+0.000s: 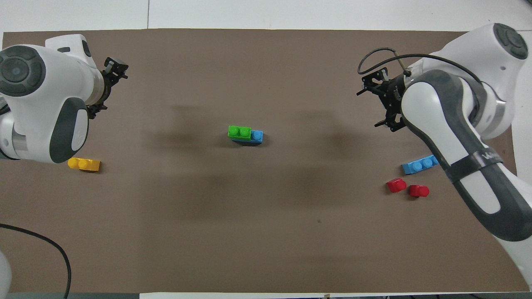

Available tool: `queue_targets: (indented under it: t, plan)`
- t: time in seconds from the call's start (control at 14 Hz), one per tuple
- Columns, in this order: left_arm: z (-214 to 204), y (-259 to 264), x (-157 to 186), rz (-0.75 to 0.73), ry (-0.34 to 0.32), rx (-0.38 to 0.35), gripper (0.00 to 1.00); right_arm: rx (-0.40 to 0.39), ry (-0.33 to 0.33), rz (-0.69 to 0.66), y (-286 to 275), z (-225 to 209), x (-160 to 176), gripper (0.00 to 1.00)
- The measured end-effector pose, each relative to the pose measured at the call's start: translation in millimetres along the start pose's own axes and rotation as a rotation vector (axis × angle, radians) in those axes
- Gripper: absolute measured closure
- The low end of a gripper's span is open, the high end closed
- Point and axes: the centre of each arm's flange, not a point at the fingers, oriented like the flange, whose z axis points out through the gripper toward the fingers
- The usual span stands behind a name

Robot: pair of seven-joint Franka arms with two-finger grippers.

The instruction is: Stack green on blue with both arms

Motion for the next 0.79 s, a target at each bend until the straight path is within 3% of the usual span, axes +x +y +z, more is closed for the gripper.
queue_targets:
  t: [0.36, 0.64, 0.79]
  plan:
    - [-28, -3, 19, 0.347, -0.015, 0.027, 0.00, -0.138, 0.120, -0.467, 38, -98, -30, 0.00]
    - [-47, -15, 40, 0.679, -0.113, 0.010, 0.00, -0.232, 0.132, -0.731, 67, -152, -55, 0.00]
    - [-67, -17, 48, 0.761, -0.163, 0.001, 0.00, -0.269, 0.114, -0.807, 80, -176, -55, 0.00]
